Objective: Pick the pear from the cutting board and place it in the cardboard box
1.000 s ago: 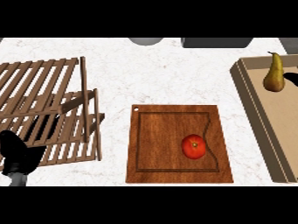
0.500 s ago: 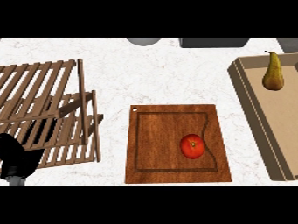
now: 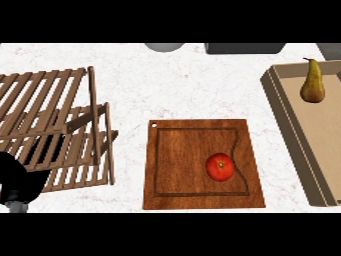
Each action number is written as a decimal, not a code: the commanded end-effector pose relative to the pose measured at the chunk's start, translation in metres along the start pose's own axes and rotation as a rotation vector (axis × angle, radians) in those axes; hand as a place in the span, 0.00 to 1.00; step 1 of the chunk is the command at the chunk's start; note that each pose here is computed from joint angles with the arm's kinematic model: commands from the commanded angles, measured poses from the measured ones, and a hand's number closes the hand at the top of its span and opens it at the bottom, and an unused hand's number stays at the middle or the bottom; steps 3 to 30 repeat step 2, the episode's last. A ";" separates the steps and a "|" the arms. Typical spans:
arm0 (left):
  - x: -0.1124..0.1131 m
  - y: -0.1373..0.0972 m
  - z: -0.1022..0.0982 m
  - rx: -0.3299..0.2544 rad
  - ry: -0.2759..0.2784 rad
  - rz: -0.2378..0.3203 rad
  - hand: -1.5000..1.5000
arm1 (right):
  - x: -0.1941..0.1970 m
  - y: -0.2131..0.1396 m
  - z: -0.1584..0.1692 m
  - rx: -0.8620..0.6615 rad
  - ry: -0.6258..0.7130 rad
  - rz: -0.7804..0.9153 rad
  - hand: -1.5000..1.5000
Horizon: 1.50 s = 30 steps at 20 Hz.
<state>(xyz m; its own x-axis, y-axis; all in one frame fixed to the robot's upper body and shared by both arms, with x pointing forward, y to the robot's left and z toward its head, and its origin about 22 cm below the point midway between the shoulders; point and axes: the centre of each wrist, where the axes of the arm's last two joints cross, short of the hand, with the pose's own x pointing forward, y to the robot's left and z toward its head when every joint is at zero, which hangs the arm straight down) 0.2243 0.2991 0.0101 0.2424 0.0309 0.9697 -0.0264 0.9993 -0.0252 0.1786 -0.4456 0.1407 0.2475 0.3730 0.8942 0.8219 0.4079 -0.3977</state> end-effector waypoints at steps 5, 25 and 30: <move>0.026 0.024 -0.002 0.050 -0.114 -0.033 0.50 | -0.008 -0.019 -0.003 0.002 0.002 0.022 0.00; 0.026 0.024 -0.002 0.050 -0.114 -0.033 0.50 | -0.008 -0.019 -0.003 0.002 0.002 0.022 0.00; 0.026 0.024 -0.002 0.050 -0.114 -0.033 0.50 | -0.008 -0.019 -0.003 0.002 0.002 0.022 0.00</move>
